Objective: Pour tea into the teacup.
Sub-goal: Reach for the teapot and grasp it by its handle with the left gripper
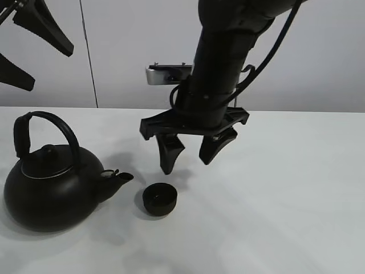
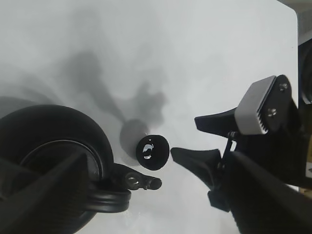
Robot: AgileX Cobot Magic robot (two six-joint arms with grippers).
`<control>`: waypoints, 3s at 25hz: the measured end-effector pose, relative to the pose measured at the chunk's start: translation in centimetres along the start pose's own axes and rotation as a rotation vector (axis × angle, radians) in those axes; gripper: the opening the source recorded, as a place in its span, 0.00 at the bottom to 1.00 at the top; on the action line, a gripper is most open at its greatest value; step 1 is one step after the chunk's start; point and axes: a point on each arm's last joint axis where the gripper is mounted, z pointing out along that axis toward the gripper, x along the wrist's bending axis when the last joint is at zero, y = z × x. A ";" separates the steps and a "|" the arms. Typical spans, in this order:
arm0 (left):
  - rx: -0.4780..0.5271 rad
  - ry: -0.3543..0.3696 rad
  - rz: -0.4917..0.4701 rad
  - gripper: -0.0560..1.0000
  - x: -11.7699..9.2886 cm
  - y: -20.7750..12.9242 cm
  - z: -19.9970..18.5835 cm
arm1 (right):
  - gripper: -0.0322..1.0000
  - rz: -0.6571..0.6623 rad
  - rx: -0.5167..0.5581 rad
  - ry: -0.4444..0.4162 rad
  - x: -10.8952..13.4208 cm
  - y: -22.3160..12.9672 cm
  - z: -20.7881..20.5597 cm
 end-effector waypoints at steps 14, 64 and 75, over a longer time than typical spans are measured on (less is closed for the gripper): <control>-0.004 0.001 0.000 0.58 0.0 0.0 0.0 | 0.51 0.359 -0.195 -0.427 -18.8 -4.5 -15.5; -0.006 0.002 0.000 0.58 0.0 0.1 0.0 | 0.51 0.388 -0.682 -0.404 -0.5 -36.4 -20.9; -0.006 0.002 0.000 0.58 0.0 0.1 0.0 | 0.51 0.449 -0.695 -0.399 -0.6 -36.5 -20.9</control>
